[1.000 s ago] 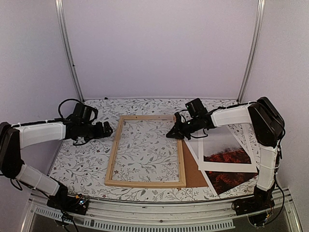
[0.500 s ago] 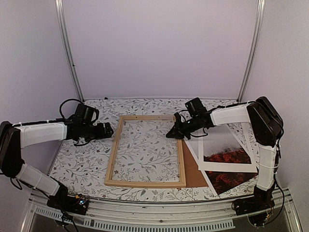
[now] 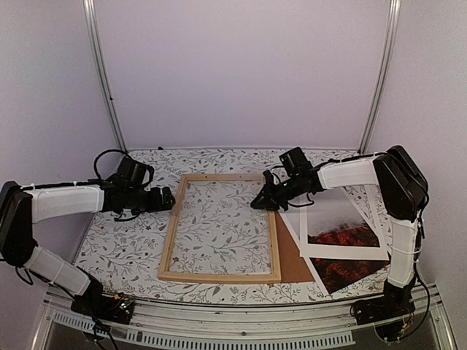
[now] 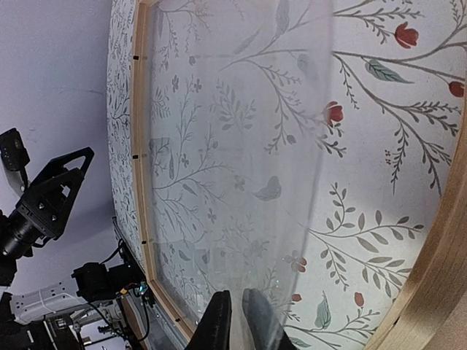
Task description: Put the photo into the frame
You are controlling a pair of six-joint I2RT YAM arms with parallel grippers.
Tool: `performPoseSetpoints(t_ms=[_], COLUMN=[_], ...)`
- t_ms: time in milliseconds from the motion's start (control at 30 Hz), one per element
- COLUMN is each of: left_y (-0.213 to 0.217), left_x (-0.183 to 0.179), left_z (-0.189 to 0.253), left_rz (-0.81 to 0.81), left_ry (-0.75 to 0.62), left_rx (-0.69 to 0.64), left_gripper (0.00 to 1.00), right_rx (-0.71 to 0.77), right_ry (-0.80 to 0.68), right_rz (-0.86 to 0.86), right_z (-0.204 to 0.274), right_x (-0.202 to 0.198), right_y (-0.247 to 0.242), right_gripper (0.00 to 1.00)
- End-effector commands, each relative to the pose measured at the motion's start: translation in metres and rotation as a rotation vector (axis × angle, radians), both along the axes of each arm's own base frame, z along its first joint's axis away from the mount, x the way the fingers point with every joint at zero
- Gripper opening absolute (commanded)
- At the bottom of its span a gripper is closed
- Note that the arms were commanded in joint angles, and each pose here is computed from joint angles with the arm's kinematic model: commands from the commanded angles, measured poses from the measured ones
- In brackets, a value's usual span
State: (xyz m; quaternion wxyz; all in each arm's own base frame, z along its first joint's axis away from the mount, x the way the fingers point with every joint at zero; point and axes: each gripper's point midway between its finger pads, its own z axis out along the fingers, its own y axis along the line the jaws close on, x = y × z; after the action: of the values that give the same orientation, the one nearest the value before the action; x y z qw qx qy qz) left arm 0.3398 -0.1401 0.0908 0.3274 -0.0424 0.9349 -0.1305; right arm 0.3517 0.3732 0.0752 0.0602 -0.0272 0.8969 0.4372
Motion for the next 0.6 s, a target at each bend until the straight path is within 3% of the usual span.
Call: performPoseSetpoints(t_ms=[0,567], left_y=[-0.011,-0.033], left_x=[0.006,0.003], left_z=[0.015,0.028], left_rz=[-0.011,-0.053], left_ry=[-0.038,-0.062], left_rx=[-0.017,-0.031], left_gripper=[1.00,1.00], right_rx=[-0.017,-0.068], right_ry=[-0.018,-0.036], right_rz=[0.006,0.002], right_z=[-0.003,-0.007], right_x=[0.004,0.006], right_y=[0.002,-0.002], right_gripper=[0.15,0.32])
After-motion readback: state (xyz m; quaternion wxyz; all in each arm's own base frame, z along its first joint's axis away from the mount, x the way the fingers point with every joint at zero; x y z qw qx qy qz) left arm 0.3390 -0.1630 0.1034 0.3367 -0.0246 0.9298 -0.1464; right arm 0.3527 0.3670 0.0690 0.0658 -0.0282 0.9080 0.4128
